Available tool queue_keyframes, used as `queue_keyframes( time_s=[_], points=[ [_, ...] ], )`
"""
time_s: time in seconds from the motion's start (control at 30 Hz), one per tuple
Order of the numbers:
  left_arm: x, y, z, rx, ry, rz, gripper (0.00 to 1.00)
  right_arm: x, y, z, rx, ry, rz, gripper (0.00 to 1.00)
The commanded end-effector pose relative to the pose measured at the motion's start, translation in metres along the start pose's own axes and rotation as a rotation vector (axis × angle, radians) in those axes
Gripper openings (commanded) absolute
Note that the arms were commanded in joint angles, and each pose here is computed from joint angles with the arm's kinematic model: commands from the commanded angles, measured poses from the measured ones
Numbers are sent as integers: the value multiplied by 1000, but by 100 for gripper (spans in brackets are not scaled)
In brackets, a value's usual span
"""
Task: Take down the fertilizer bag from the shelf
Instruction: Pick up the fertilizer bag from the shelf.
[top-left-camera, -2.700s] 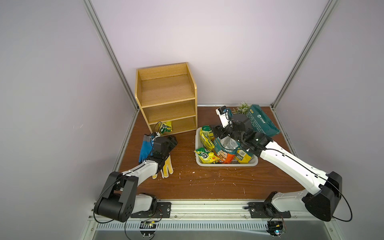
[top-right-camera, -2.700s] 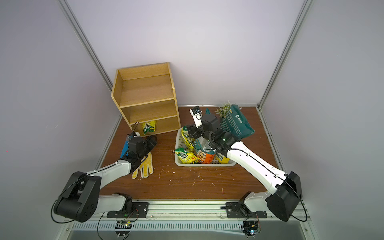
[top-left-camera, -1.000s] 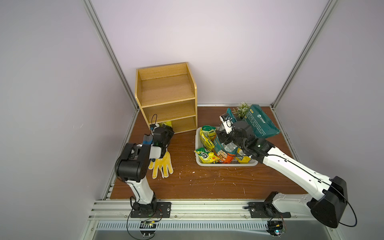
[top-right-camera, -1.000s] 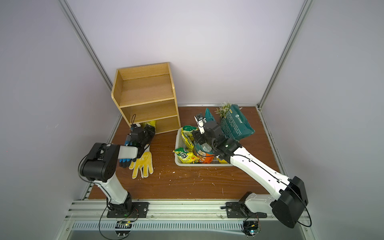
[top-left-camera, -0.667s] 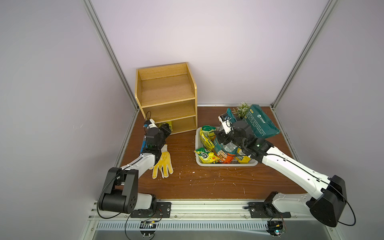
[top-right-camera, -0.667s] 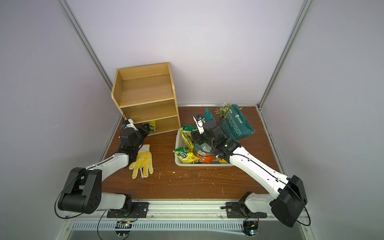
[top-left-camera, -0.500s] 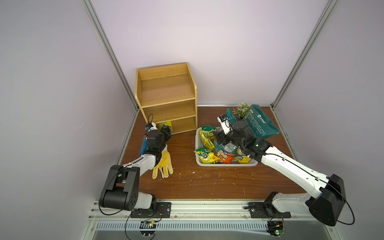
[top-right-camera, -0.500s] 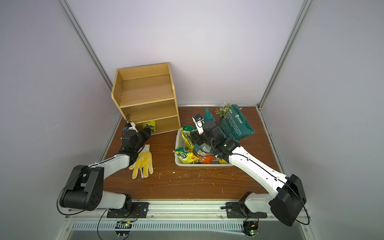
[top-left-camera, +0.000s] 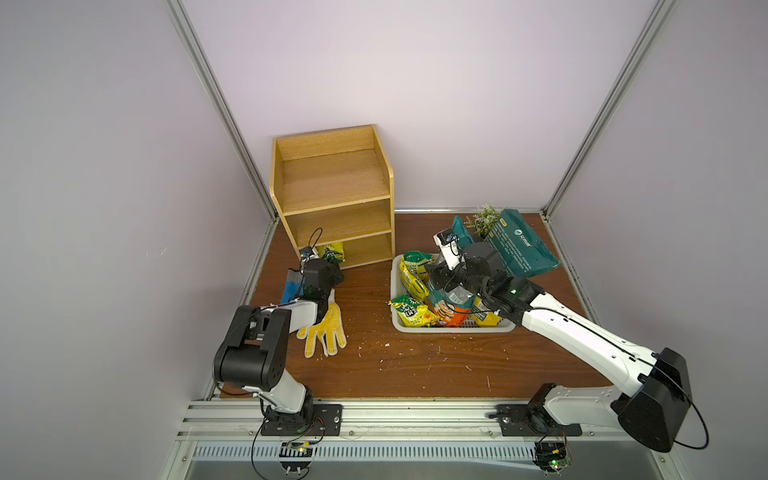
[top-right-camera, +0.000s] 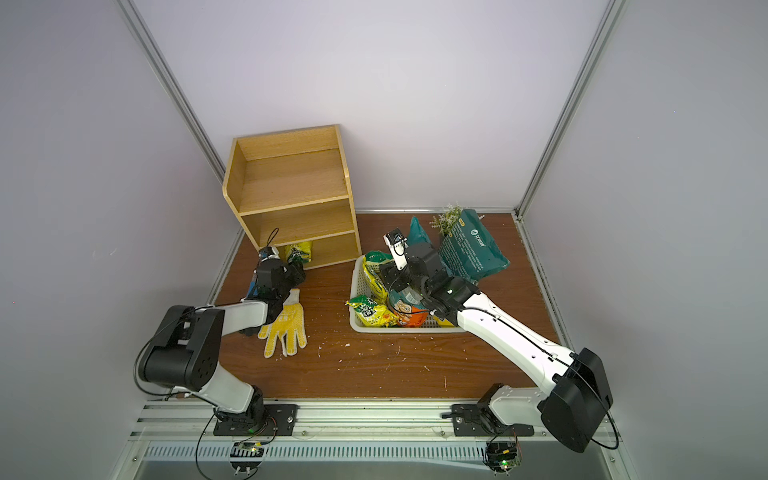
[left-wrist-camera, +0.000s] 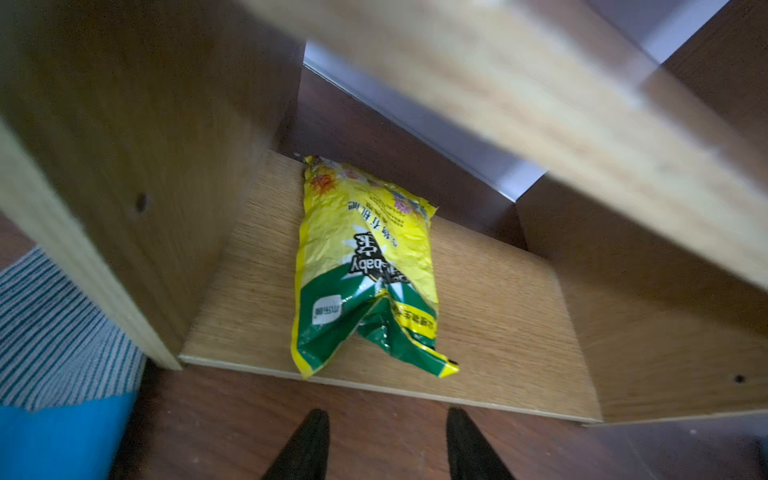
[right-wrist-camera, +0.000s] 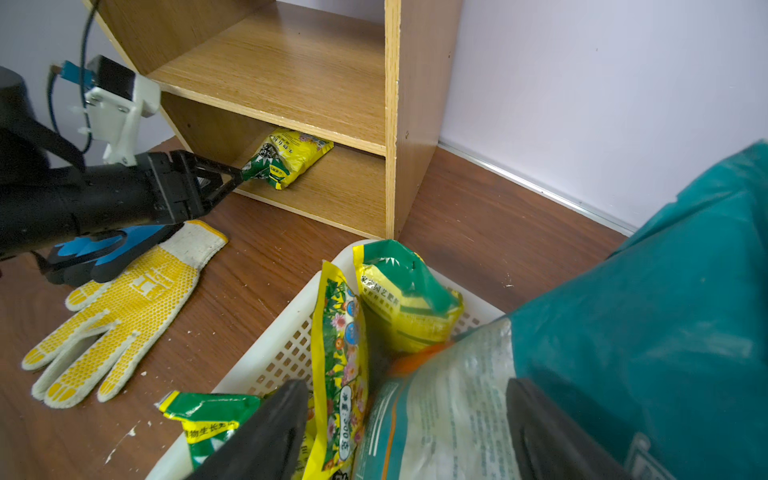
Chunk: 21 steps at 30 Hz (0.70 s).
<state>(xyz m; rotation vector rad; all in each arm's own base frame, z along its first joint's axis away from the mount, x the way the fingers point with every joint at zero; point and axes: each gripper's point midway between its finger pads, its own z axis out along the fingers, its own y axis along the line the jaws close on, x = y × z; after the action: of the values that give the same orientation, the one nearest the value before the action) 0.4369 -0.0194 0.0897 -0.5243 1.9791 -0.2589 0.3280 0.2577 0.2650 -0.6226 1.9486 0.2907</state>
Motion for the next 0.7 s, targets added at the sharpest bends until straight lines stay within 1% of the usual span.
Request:
queue_keyframes(
  time_s=[0.0,0.07,0.13,0.17,0.23,0.3,0.4,0.57,0.63,0.67],
  points=[
    [-9,5,26,-9,-6,-1,52,-12,3,-2,-11,-35,2,82],
    [-2,0,35,55,40,-72,52,-11,2,-1,-5,-27,-2,82],
    [-3,-6,30,112,9,-142,52,-9,1,1,1,-20,-4,82],
    [-5,-6,24,129,-25,-190,53,-8,1,2,2,-14,-6,82],
    [-13,-3,14,145,-92,-247,54,-6,3,6,-3,-6,-8,82],
    [-15,-2,12,149,-107,-265,54,-4,4,10,-9,5,-13,82],
    [-15,-14,6,227,-87,-329,55,0,8,16,-22,27,-24,82],
    [-20,-27,-24,454,-146,-631,54,4,14,25,-50,48,-24,82],
    [-25,-31,-32,541,-177,-739,54,6,18,28,-68,58,-19,82],
    [-25,-32,-30,579,-173,-803,54,7,20,29,-76,65,-18,82]
  ],
)
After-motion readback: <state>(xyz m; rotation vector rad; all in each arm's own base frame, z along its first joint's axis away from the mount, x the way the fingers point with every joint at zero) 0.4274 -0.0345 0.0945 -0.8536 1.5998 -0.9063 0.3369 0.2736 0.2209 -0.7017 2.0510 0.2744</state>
